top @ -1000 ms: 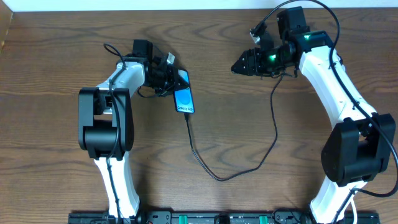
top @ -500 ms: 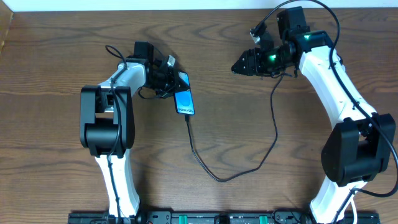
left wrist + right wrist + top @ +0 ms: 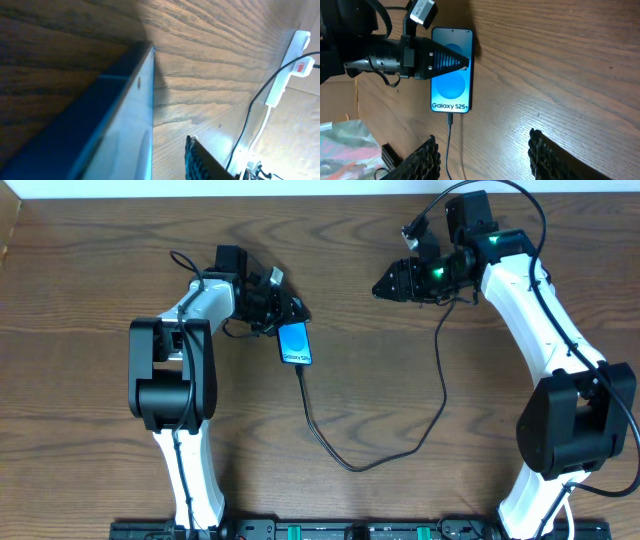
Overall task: Plug charger to phone and switch on socket
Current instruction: 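Lower the phone with the left gripper and lay it flat on the table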
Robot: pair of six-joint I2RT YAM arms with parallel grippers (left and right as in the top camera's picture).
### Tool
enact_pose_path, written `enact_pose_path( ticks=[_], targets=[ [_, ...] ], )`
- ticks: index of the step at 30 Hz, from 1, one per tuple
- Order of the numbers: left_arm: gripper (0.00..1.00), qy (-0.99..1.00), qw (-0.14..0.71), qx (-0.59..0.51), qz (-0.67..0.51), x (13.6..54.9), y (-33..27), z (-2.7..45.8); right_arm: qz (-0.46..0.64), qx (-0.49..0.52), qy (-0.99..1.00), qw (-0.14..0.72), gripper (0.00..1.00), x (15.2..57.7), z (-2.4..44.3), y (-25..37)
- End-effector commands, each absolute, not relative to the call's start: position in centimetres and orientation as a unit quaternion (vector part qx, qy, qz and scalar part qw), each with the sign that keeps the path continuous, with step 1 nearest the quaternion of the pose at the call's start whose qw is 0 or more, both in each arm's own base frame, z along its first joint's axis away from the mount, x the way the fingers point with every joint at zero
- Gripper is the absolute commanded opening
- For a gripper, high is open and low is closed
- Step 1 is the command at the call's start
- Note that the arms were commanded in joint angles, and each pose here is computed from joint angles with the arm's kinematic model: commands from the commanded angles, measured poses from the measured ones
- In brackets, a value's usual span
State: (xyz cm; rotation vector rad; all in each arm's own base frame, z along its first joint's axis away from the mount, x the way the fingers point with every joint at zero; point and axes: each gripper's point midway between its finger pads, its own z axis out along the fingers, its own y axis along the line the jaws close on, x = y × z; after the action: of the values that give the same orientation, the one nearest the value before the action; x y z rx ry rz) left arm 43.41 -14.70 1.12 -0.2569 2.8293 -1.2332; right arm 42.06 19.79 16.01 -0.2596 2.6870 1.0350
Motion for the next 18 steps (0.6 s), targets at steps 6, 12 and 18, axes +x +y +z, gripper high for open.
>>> enact_pose_path(
  ticks=[6,12,18],
  targets=[
    [0.51,0.948,0.013,-0.105,-0.3,42.7,-11.8,-1.9,0.357,-0.099,0.919,0.132,0.56,42.2,16.5,20.0],
    [0.54,0.963,0.023,-0.111,-0.245,42.6,-10.1,-1.6,0.357,-0.099,0.919,0.132,0.57,42.2,16.5,20.0],
    [0.54,0.969,0.029,-0.114,-0.217,42.4,-9.2,-1.0,0.357,-0.102,0.919,0.133,0.57,42.2,16.5,20.0]
  ],
)
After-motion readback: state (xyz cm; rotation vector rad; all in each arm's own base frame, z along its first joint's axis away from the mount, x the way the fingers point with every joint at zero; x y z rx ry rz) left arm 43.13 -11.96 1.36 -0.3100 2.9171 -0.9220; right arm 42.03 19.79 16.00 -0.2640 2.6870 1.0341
